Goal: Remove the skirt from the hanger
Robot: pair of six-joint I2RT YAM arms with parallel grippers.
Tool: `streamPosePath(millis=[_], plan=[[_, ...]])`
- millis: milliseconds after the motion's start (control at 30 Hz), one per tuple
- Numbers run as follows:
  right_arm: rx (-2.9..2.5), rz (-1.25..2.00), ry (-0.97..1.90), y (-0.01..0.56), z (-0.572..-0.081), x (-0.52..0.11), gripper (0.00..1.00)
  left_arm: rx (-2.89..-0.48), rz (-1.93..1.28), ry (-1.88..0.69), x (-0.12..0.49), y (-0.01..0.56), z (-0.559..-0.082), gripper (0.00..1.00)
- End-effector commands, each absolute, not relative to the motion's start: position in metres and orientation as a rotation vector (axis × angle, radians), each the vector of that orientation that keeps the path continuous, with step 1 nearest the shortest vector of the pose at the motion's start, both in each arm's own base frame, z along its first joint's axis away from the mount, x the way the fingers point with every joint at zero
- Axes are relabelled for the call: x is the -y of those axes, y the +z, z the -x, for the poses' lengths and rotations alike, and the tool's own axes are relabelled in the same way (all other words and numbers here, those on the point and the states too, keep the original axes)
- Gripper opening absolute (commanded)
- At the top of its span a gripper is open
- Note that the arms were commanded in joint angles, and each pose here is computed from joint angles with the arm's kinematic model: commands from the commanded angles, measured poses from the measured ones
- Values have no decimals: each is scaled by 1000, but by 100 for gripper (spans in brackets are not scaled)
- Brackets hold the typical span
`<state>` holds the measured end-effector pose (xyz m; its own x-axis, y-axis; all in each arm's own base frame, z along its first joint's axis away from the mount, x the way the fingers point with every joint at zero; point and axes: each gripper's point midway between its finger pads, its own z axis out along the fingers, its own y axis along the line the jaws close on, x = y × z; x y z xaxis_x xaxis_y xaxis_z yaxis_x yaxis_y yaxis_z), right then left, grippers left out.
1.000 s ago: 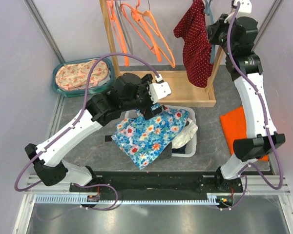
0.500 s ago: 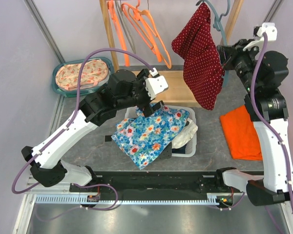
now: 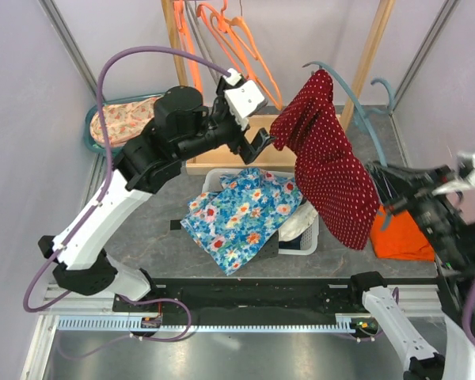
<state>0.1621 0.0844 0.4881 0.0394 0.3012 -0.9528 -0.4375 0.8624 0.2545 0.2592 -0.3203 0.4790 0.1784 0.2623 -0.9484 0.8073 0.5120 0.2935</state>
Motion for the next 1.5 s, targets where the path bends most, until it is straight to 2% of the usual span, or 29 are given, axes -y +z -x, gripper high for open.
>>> streamPosePath(millis=[0, 133, 367, 400, 433, 467, 500, 700, 933, 1033, 1200, 1467], plan=[[-1330, 186, 641, 522, -119, -91, 0, -1397, -1023, -568, 350, 474, -272, 100], [-1304, 218, 679, 538, -104, -95, 0, -1379, -1103, -701, 365, 473, -253, 100], [-1308, 239, 708, 541, -114, -102, 0, -1328, -1263, -795, 372, 462, -227, 99], [-1311, 238, 707, 540, -116, -103, 0, -1337, -1269, -794, 374, 458, -229, 85], [-1319, 234, 703, 538, -119, -103, 0, -1338, -1265, -779, 374, 458, -232, 39], [-1327, 229, 700, 536, -121, -102, 0, -1346, -1251, -764, 372, 459, -234, 24], [-1342, 214, 679, 532, -127, -100, 0, -1363, -1230, -753, 371, 459, -238, 2], [-1474, 121, 561, 495, -163, -85, 0, -1295, -1151, -671, 354, 498, -241, 2], [-1691, 32, 388, 427, -218, -70, 0, -1062, -996, -692, 318, 607, -210, 2], [-1755, -22, 301, 403, -236, -59, 0, -1023, -952, -684, 302, 628, -201, 2], [-1751, -81, 172, 395, -257, -41, 0, -1052, -956, -660, 293, 621, -199, 2], [-1687, -88, 213, 420, -265, -46, 0, -1092, -925, -538, 293, 609, -226, 2]])
